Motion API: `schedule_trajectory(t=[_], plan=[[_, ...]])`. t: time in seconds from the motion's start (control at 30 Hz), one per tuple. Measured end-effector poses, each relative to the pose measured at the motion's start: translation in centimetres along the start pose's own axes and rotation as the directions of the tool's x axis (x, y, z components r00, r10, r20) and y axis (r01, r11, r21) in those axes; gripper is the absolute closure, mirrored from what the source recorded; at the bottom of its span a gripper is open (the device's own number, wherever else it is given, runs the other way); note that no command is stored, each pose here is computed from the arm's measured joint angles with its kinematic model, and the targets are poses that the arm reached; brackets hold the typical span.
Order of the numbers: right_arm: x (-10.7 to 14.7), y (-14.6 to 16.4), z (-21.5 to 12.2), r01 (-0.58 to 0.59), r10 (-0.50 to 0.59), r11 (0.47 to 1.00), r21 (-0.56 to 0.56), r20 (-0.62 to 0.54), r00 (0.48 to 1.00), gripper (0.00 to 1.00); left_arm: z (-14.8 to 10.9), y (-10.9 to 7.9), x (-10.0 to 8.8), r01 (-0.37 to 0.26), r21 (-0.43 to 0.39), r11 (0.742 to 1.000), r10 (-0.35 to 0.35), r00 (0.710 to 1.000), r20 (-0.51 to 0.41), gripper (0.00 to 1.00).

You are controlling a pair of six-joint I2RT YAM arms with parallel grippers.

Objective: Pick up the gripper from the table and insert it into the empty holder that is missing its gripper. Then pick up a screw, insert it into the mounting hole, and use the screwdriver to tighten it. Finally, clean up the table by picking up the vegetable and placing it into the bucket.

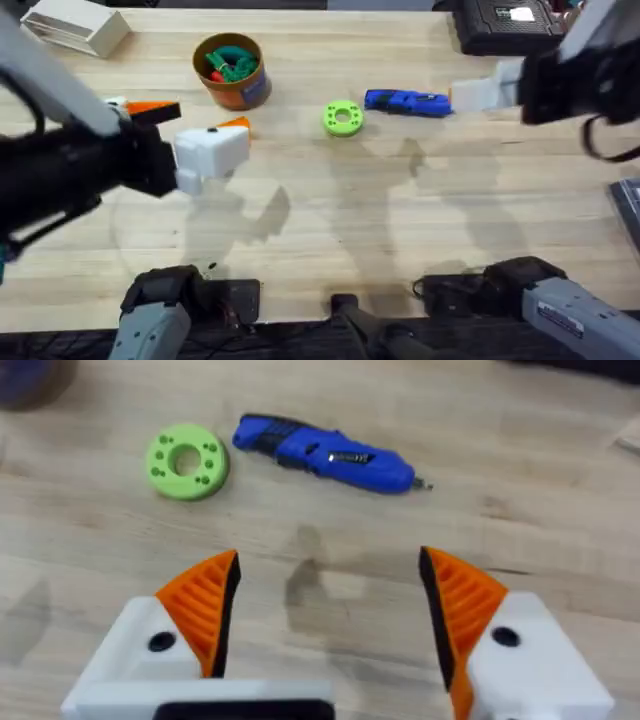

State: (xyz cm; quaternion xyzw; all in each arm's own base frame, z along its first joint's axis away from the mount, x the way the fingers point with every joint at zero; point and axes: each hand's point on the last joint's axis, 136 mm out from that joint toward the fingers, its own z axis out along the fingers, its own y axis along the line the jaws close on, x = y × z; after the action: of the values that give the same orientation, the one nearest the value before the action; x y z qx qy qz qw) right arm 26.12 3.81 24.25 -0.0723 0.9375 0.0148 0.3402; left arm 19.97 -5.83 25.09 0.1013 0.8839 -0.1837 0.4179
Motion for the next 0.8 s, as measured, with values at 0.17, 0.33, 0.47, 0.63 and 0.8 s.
schedule_trajectory(t=[0.17, 0.33, 0.47, 0.63, 0.8], plan=[[2.5, 0.1, 2.9, -0.059, 0.059, 0.998, -0.002, 0.031, 0.998, 0.024, 1.8, 2.2, 0.6, 0.084, -0.051, 0.995, -0.091, 0.983, -0.158, 0.015], [2.6, 0.0, 3.0, -0.077, 0.077, 0.997, 0.001, 0.039, 0.996, 0.024, 2.5, 4.8, 3.4, 0.158, -0.192, 0.969, -0.216, 0.917, -0.336, 0.015], [2.6, 0.0, 3.0, -0.078, 0.078, 0.997, 0.0, 0.04, 0.996, 0.024, 3.8, 7.4, 4.7, 0.184, -0.349, 0.919, -0.331, 0.84, -0.43, 0.016], [2.5, 0.0, 3.0, -0.078, 0.078, 0.997, 0.001, 0.041, 0.996, 0.025, 6.7, 8.5, 5.4, 0.173, -0.395, 0.902, -0.365, 0.794, -0.487, 0.015], [2.5, 0.0, 3.0, -0.078, 0.078, 0.997, 0.001, 0.041, 0.996, 0.026, 10.4, 8.6, 6.4, 0.183, -0.417, 0.89, -0.403, 0.743, -0.534, 0.015]])
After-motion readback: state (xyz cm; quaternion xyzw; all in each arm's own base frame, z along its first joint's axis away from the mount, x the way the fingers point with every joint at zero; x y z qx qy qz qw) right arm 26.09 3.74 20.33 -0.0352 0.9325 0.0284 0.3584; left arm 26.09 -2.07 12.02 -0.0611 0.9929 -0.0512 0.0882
